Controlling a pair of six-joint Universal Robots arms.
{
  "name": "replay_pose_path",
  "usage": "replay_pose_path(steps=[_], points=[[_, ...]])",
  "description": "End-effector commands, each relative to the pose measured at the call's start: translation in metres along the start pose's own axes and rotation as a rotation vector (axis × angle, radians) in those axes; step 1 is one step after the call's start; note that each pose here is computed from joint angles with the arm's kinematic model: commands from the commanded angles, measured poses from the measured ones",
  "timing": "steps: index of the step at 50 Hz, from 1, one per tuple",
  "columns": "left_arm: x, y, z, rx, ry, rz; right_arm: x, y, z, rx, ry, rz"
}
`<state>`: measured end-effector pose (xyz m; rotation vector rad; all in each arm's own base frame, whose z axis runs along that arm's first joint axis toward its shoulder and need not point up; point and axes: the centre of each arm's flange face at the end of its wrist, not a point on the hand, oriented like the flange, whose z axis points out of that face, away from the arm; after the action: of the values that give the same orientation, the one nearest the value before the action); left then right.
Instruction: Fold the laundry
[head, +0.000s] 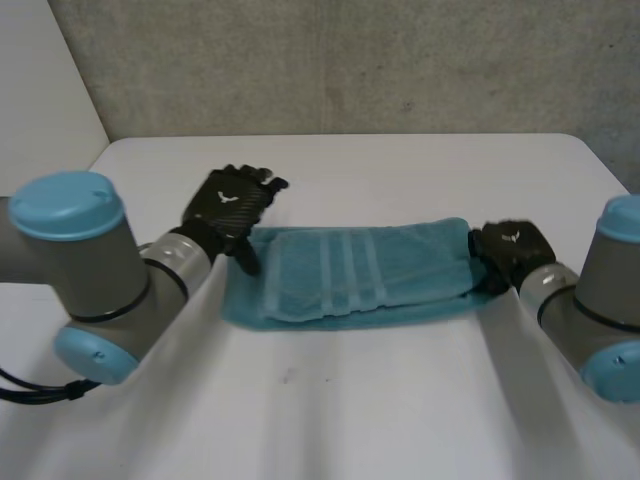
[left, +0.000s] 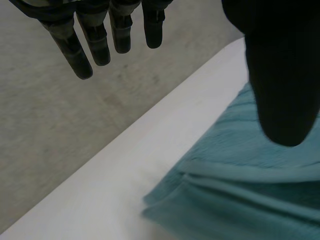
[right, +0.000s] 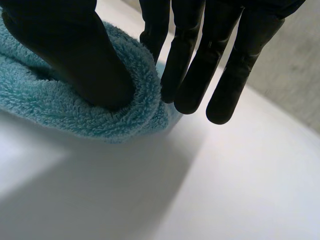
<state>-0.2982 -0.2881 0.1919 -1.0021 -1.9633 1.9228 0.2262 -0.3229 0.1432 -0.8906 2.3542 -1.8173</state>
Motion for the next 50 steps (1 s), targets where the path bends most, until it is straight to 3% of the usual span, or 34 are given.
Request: replay_pose_path(steps=[1,4,5,9,14,19,24,29,38,50], points=[[-0.037,-0.006,-0.022,-0.021,-0.142,-0.007,-0.08,-0.105,-0.014,0.321,-0.156,-0.128],[-0.045,-0.01,-0.03,-0.027,-0.198,-0.006,-0.107,-0.113,-0.018,0.352,-0.223,-0.145],[-0.047,-0.01,-0.032,-0.029,-0.214,-0.006,-0.15,-0.108,-0.022,0.357,-0.327,-0.175],[-0.062,-0.01,-0.04,-0.046,-0.286,-0.011,-0.214,-0.098,-0.039,0.381,-0.463,-0.226],[-0.065,-0.009,-0.04,-0.048,-0.298,-0.013,-0.243,-0.08,-0.044,0.378,-0.513,-0.3],[-0.063,-0.017,-0.032,-0.01,-0.282,-0.019,-0.225,-0.088,-0.037,0.365,-0.403,-0.302],[-0.053,-0.029,-0.017,0.045,-0.232,-0.101,-0.172,-0.118,-0.043,0.354,-0.28,-0.116],[-0.021,-0.039,-0.002,0.062,-0.097,-0.215,-0.126,-0.13,-0.04,0.338,-0.235,0.081],[0.015,-0.008,0.008,-0.11,0.009,-0.337,-0.119,-0.105,-0.014,0.214,-0.317,0.171],[0.015,0.048,0.006,-0.3,-0.098,-0.318,-0.129,-0.049,0.027,-0.058,-0.352,0.178]])
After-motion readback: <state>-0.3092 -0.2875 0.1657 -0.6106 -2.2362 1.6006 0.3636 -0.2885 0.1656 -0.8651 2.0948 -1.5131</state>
